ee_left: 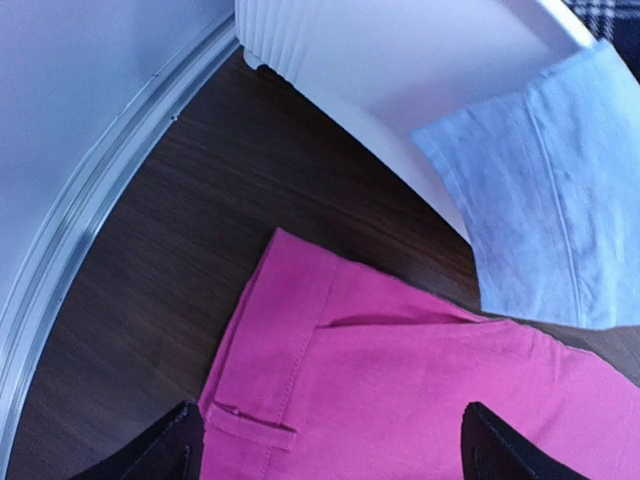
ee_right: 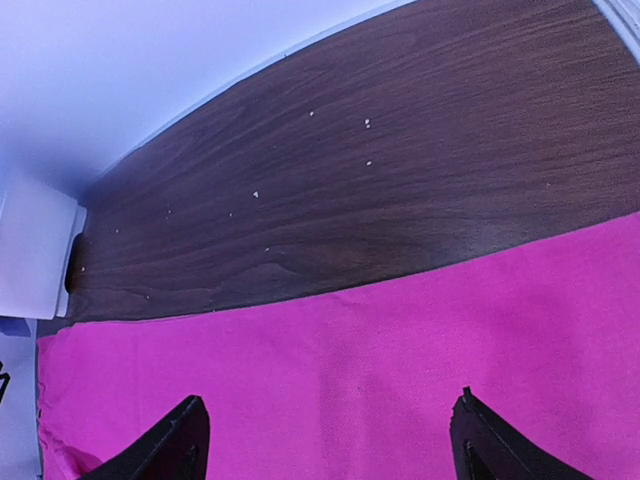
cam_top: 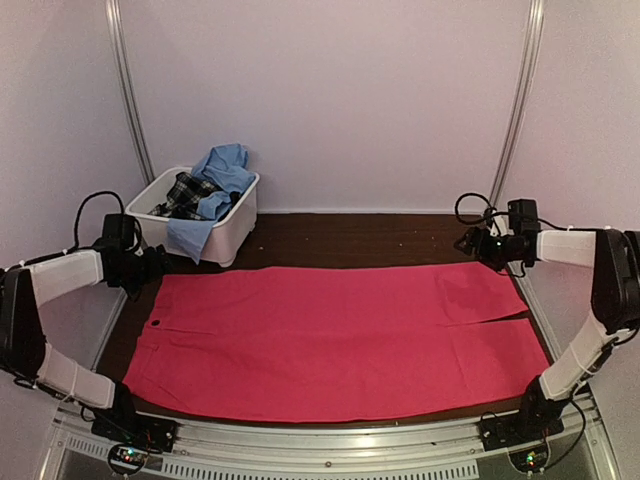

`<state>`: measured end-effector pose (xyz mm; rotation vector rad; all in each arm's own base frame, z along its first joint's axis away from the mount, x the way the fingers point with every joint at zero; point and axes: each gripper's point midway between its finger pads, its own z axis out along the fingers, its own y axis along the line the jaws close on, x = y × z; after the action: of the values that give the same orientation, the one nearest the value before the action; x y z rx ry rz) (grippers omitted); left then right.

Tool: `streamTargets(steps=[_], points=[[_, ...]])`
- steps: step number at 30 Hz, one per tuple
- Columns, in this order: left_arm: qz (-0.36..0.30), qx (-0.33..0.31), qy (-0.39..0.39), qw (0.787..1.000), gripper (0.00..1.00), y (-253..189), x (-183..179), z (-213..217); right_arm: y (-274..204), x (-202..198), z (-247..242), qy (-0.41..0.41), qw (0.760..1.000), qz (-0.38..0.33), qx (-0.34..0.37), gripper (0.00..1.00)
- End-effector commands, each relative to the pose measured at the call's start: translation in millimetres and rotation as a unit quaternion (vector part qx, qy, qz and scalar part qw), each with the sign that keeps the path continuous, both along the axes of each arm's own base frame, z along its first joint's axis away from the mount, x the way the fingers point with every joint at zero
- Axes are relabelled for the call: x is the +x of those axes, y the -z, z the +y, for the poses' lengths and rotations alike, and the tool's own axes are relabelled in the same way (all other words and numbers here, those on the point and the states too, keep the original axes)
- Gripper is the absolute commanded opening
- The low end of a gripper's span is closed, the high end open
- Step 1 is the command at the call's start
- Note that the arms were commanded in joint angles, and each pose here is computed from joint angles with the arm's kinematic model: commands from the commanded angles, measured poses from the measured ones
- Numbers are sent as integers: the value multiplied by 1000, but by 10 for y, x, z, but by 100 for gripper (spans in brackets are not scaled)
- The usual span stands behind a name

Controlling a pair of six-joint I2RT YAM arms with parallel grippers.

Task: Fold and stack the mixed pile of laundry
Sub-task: Pick up the flattened trousers from the center of the board.

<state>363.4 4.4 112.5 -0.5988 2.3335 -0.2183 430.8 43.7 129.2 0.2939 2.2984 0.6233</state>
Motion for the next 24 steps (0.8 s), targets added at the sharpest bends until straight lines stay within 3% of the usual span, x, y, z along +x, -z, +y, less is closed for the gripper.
streamTargets(steps=[1,9,18,24], points=[[-71,-25,-3,997,87,-233,403,199,-85,162,355,-83,996,-39,15,82],[-46,-57,-12,997,71,126,664,348,86,481,1242,-249,965,-43,-71,79],[-21,-72,-16,997,72,402,698,329,775,632,1679,-364,902,11,-231,77],[10,-75,-22,997,74,565,737,350,989,643,1820,-410,873,14,-264,79]])
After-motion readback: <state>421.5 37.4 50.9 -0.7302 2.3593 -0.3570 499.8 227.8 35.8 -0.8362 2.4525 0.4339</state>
